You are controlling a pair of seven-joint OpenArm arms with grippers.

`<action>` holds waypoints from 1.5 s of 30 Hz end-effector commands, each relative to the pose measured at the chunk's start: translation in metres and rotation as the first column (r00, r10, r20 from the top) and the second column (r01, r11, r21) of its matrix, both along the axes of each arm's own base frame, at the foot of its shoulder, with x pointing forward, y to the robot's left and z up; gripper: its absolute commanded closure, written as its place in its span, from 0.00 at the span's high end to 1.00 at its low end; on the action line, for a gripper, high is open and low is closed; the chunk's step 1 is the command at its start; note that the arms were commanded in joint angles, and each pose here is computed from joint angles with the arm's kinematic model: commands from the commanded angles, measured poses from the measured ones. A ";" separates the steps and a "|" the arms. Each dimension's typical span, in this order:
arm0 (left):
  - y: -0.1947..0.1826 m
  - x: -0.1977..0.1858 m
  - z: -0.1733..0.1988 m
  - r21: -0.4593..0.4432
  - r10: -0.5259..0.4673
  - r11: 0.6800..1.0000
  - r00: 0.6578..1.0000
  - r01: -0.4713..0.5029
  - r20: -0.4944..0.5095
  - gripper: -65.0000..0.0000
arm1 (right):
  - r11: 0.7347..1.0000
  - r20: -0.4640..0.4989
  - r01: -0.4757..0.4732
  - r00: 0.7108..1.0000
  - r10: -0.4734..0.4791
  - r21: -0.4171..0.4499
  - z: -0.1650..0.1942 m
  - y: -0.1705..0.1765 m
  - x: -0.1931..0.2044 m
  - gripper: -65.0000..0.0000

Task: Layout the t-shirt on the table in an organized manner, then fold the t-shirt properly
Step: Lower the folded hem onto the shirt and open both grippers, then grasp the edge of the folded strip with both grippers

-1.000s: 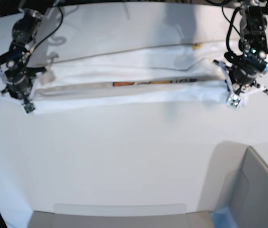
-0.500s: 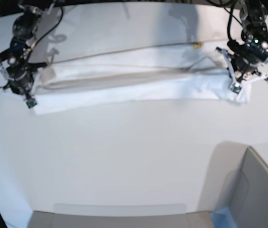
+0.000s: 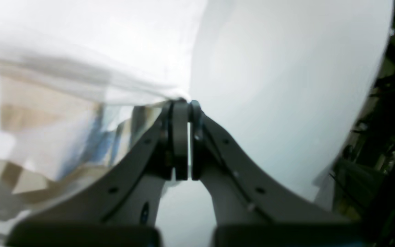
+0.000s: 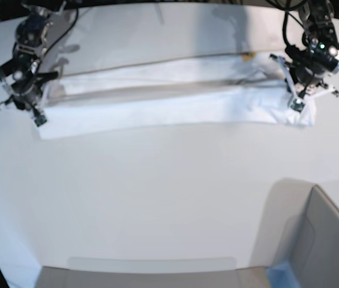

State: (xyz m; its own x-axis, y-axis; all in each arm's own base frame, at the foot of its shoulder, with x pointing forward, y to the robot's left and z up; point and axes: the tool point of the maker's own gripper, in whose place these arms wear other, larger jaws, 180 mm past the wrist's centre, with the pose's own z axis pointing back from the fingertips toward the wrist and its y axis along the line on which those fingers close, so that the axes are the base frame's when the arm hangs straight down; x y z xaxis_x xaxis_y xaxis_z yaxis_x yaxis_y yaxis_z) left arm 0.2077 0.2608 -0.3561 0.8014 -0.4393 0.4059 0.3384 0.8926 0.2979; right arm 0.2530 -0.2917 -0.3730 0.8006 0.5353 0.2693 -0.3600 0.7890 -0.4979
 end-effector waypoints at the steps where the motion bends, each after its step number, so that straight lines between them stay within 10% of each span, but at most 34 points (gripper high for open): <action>1: 0.005 0.000 0.004 0.025 0.000 1.000 1.000 0.000 0.009 0.03 | 0.999 0.015 -0.008 1.000 0.008 -0.034 0.010 -0.007 0.005 0.00; 5: 0.005 -0.001 0.004 0.026 0.003 1.000 1.000 -0.003 0.005 0.08 | 0.999 0.017 -0.008 1.000 0.009 -0.034 0.011 -0.007 0.006 0.00; 13: 0.008 -0.003 0.004 0.029 0.009 1.000 1.000 -0.009 0.002 0.48 | 0.999 0.016 -0.007 1.000 0.008 -0.046 0.012 -0.009 0.005 0.00; 18: 0.008 -0.003 0.004 0.029 0.009 1.000 1.000 -0.009 0.002 0.47 | 0.999 0.016 -0.007 1.000 0.008 -0.049 0.013 -0.010 0.005 0.00; 27: 0.032 -0.004 0.014 0.057 0.080 0.995 0.996 -0.082 0.034 0.47 | 0.998 0.078 -0.015 0.997 0.020 -0.064 0.032 -0.007 0.012 0.34; 39: 0.055 -0.015 0.020 0.088 0.159 0.983 0.987 -0.160 0.021 0.47 | 0.995 0.175 -0.024 0.984 0.041 -0.097 0.066 -0.003 0.022 0.34; 45: 0.078 -0.004 0.041 0.021 0.322 0.944 0.935 -0.328 0.150 0.47 | 0.995 0.295 -0.087 0.953 0.070 0.046 0.081 0.036 0.042 0.34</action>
State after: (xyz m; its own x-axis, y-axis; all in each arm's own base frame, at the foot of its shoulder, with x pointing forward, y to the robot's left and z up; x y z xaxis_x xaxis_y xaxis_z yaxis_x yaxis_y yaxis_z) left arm 0.1914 0.3391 -0.3279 0.8698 -0.1584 0.4673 -0.0199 0.9350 0.3540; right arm 0.2901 -0.2550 -0.3028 0.6619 0.5497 0.5097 -0.2703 0.8092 -0.5217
